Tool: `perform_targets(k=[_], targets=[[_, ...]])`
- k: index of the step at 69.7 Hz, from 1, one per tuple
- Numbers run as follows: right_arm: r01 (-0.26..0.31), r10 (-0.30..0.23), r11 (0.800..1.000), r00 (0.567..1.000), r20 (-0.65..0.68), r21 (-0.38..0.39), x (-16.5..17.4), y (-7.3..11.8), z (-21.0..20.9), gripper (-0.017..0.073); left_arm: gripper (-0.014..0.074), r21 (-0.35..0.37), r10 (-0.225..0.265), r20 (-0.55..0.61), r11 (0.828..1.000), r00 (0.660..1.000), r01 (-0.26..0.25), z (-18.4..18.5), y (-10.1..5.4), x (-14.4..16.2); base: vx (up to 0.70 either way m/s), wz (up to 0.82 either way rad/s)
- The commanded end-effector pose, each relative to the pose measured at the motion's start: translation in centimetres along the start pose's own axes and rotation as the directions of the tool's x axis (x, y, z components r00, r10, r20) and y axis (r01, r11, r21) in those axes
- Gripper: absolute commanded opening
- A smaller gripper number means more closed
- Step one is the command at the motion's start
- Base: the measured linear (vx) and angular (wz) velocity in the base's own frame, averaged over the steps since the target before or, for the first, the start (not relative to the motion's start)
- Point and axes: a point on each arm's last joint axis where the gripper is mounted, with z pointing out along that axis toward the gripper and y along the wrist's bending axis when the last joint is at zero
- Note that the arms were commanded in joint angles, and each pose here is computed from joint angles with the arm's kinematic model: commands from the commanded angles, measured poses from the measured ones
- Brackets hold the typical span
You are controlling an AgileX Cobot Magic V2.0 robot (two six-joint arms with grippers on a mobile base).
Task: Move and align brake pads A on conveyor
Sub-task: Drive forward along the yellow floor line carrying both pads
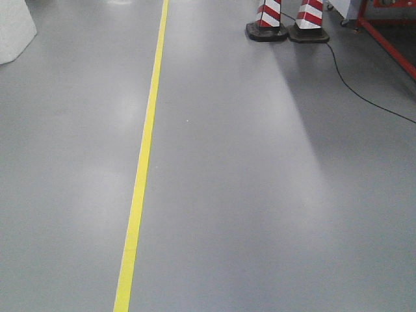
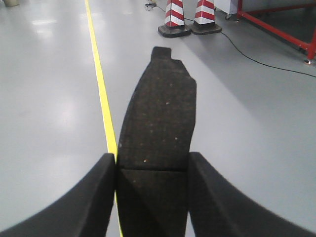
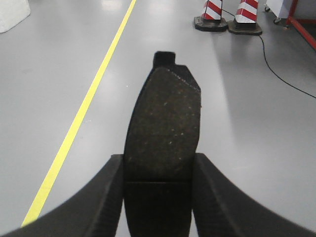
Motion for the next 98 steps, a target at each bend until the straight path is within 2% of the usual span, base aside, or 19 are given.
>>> perform_targets(k=[1, 98], targets=[[0.014, -0.015, 1.000, 0.993, 0.120, 0.010, -1.83, -0.11, -0.39, 0.0021, 0.0115, -0.014, -0.022, 0.117, 1.000, 0.993, 0.023, -0.35, 0.18, -1.81, 0.43, 0.05], [0.014, -0.015, 1.000, 0.993, 0.120, 0.010, -1.83, -0.11, -0.39, 0.0022, 0.0115, -0.014, -0.022, 0.117, 1.000, 0.993, 0.023, -0.35, 0.18, -1.81, 0.48, 0.03]])
